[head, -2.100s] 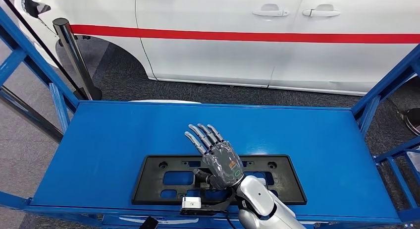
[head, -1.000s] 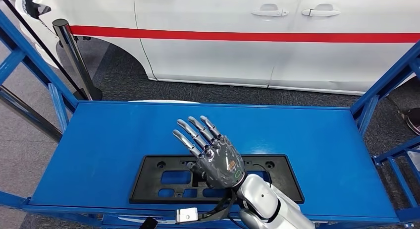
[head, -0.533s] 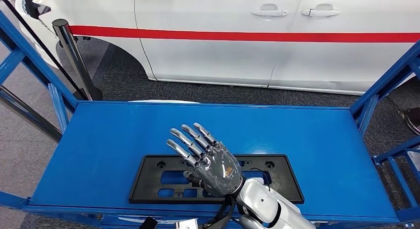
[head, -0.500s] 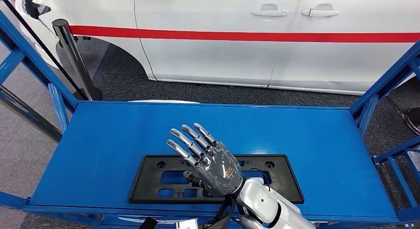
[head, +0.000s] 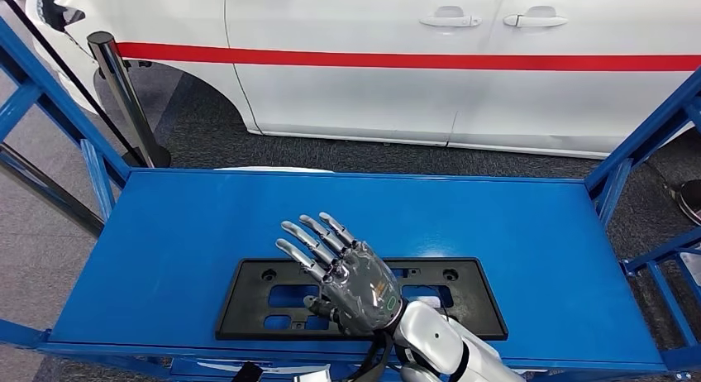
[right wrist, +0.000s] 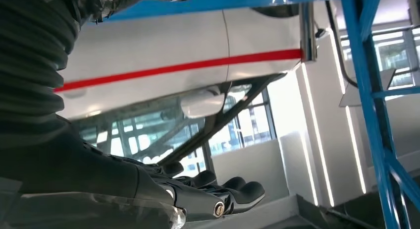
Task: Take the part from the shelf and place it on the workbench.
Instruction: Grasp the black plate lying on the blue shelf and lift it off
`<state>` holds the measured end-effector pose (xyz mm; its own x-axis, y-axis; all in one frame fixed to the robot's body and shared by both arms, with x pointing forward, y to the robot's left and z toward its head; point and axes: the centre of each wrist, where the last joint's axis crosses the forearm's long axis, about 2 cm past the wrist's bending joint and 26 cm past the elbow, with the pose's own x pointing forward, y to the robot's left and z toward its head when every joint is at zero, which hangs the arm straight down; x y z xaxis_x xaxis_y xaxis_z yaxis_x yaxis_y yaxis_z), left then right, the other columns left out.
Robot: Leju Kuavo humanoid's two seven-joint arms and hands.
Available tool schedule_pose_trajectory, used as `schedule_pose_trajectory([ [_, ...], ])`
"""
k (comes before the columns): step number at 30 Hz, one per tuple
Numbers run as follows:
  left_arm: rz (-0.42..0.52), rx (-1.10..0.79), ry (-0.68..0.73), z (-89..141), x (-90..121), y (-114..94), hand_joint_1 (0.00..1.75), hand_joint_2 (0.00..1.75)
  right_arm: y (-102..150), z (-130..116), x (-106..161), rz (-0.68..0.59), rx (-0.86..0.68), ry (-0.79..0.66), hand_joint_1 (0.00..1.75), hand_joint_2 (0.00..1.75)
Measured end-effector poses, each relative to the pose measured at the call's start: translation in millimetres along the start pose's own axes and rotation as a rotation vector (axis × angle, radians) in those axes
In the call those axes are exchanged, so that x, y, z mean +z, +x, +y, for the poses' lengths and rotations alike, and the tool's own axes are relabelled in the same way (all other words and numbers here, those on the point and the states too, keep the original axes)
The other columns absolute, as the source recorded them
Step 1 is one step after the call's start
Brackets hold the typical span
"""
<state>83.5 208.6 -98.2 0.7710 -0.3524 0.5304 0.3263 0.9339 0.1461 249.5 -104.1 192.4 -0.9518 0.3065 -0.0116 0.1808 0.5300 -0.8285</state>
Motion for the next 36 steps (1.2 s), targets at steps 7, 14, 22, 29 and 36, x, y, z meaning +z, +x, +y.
schedule_pose_trajectory([
  [7, 0.001, 0.008, 0.009, 0, 0, -1, 0.0, 0.0, 11, 10, 13, 0.03, -0.137, 0.023, 0.0, 1.75],
  [14, 0.006, 0.015, 0.012, 0, 1, -2, 0.0, 0.0, 17, 16, 22, 0.049, -0.213, 0.055, 0.0, 1.75],
  [22, 0.007, 0.022, 0.014, 0, 1, -3, 0.0, 0.0, 25, 21, 30, 0.057, -0.286, 0.085, 0.0, 1.75],
  [29, 0.011, 0.034, 0.02, 0, 2, -4, 0.0, 0.0, 28, 24, 38, 0.071, -0.331, 0.108, 0.0, 1.75],
  [36, 0.014, 0.04, 0.022, 0, 2, -6, 0.0, 0.0, 29, 27, 51, 0.094, -0.348, 0.151, 0.0, 1.75],
])
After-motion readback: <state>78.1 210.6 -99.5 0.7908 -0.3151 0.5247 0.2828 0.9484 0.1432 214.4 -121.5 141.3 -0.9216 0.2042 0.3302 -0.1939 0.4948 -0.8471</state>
